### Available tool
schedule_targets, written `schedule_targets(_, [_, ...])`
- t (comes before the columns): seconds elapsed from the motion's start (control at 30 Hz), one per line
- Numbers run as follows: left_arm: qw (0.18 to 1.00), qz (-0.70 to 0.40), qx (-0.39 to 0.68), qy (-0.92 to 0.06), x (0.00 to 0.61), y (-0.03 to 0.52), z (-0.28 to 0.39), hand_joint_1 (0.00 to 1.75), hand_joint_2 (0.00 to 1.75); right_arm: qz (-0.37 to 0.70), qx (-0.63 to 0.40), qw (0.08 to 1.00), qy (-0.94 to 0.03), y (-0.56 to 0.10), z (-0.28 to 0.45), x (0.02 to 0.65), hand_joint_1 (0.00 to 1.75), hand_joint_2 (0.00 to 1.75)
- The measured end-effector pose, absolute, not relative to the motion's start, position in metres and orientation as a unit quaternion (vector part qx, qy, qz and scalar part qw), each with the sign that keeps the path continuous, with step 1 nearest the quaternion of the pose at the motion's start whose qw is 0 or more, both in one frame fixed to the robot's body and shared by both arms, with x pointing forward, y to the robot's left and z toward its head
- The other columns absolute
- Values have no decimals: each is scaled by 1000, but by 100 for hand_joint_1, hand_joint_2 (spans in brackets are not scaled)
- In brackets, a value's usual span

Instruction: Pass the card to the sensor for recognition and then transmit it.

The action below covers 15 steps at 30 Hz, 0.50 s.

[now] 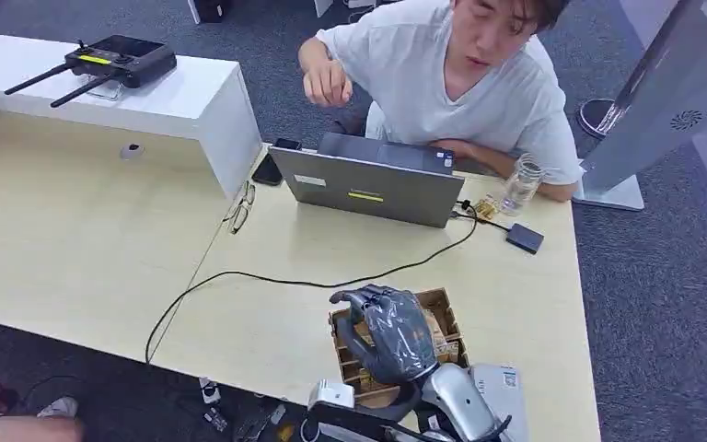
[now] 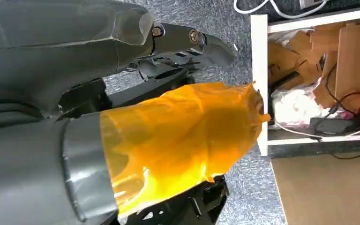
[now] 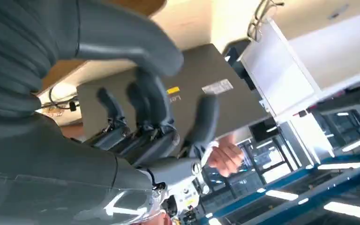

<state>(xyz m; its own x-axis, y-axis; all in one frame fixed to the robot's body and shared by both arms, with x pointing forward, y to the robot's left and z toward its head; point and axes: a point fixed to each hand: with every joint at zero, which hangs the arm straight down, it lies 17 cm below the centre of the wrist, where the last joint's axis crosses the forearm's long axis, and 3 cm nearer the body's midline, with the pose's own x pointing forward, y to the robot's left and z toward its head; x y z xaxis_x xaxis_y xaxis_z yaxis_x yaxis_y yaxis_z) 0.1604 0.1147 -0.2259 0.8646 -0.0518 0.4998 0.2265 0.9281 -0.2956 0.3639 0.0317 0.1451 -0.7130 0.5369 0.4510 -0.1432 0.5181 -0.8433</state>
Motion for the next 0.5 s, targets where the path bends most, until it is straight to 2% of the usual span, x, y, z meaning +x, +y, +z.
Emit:
schedule_targets(0.17, [954, -85, -179, -226, 139, 130, -234, 0, 0, 472, -127, 355, -797, 22, 148, 361, 0, 175])
schedule_targets(0.5, [958, -98, -171, -209, 123, 143, -241, 0, 0, 514, -184, 352, -760, -6, 107, 361, 0, 175])
